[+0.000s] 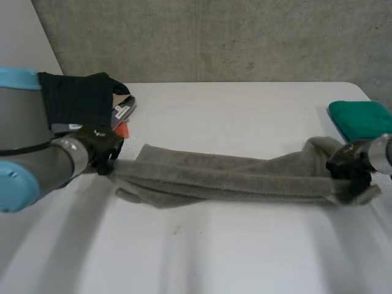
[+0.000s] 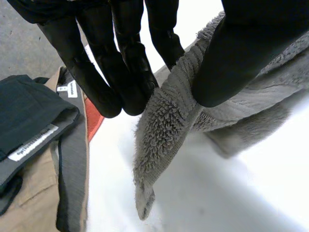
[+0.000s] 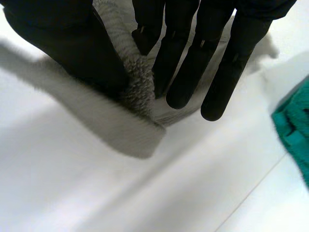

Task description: Fold the laundry.

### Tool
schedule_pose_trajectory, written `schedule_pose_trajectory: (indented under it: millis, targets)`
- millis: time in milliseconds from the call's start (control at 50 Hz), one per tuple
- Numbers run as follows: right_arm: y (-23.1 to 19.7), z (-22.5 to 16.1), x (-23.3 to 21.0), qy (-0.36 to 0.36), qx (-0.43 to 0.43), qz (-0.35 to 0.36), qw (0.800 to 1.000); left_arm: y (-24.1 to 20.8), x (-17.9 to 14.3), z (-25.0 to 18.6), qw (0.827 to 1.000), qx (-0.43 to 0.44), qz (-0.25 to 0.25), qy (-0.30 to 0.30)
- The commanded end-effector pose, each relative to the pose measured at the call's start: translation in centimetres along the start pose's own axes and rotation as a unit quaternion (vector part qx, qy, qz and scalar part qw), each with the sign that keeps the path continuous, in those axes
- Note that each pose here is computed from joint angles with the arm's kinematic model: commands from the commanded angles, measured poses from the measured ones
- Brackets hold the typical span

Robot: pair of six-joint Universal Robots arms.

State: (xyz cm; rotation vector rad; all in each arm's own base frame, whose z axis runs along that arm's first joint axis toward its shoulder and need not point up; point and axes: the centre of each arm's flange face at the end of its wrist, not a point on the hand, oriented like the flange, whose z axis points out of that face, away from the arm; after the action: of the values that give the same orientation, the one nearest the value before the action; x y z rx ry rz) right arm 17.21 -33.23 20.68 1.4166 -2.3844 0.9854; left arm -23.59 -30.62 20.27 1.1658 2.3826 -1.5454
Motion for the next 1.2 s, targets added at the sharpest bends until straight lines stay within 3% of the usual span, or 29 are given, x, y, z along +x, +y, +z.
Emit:
schedule_pose_trajectory:
  millis: [20, 40, 100, 120, 140, 160, 240, 300, 320, 380, 400, 460, 540, 560, 640, 740, 860, 1060, 1200]
  targets:
    - [-5.2, 1.8, 4.9, 0.175, 0.122, 0.002, 0.977, -6.6, -4.3, 2.2, 0.986, 0.104, 0.005, -0.126]
    - [-7.2, 0.7, 7.2, 0.240, 0.178, 0.022, 0.954, -9.2, -6.5, 1.6, 0.971, 0.156, -0.007, -0.181]
    - [-10.2, -2.0, 10.8, 0.334, 0.280, 0.064, 0.898, -13.1, -9.4, -0.1, 0.936, 0.240, -0.038, -0.254]
    - [-11.6, -3.7, 12.7, 0.380, 0.343, 0.087, 0.855, -15.1, -11.1, -1.3, 0.907, 0.296, -0.064, -0.294]
    - [-12.3, -4.6, 13.4, 0.397, 0.374, 0.096, 0.833, -16.0, -11.7, -1.9, 0.894, 0.319, -0.072, -0.306]
    - [-13.3, -6.2, 14.6, 0.428, 0.431, 0.110, 0.787, -17.5, -12.6, -3.0, 0.868, 0.368, -0.086, -0.323]
    - [-14.5, -7.7, 15.4, 0.463, 0.512, 0.107, 0.716, -19.7, -13.4, -4.7, 0.828, 0.451, -0.088, -0.321]
    - [-14.2, -7.0, 14.8, 0.451, 0.513, 0.096, 0.724, -18.7, -12.8, -4.0, 0.846, 0.435, -0.083, -0.297]
    - [-14.0, -6.2, 14.1, 0.436, 0.511, 0.092, 0.735, -17.6, -12.3, -3.0, 0.861, 0.415, -0.080, -0.284]
    - [-13.6, -4.7, 12.8, 0.409, 0.503, 0.089, 0.756, -15.6, -11.8, -1.6, 0.882, 0.377, -0.083, -0.272]
    - [-13.2, -3.6, 11.9, 0.391, 0.494, 0.088, 0.771, -13.9, -11.2, -0.6, 0.895, 0.347, -0.086, -0.265]
    - [-12.2, -1.6, 10.9, 0.368, 0.473, 0.091, 0.795, -11.4, -10.4, 0.8, 0.913, 0.304, -0.092, -0.257]
    - [-9.8, 2.4, 8.1, 0.310, 0.420, 0.102, 0.847, -7.3, -8.2, 2.8, 0.939, 0.237, -0.096, -0.230]
    - [-8.5, 4.1, 6.8, 0.280, 0.392, 0.107, 0.870, -5.6, -7.0, 3.7, 0.948, 0.213, -0.096, -0.215]
    - [-5.0, 7.7, 3.7, 0.202, 0.318, 0.123, 0.918, -1.5, -3.8, 5.8, 0.969, 0.153, -0.091, -0.169]
    - [-1.3, 10.2, 0.9, 0.127, 0.225, 0.130, 0.957, 2.6, -1.0, 7.4, 0.985, 0.085, -0.071, -0.134]
    - [0.3, 10.4, 0.4, 0.092, 0.173, 0.132, 0.972, 3.8, 0.0, 6.8, 0.992, 0.042, -0.039, -0.115]
    - [0.3, 8.0, 2.7, 0.120, 0.170, 0.205, 0.957, 2.4, -0.3, 4.9, 0.992, 0.051, -0.043, -0.104]
    - [1.2, 5.7, 3.0, 0.109, 0.147, 0.213, 0.960, 3.1, -0.5, 4.1, 0.994, 0.041, -0.041, -0.097]
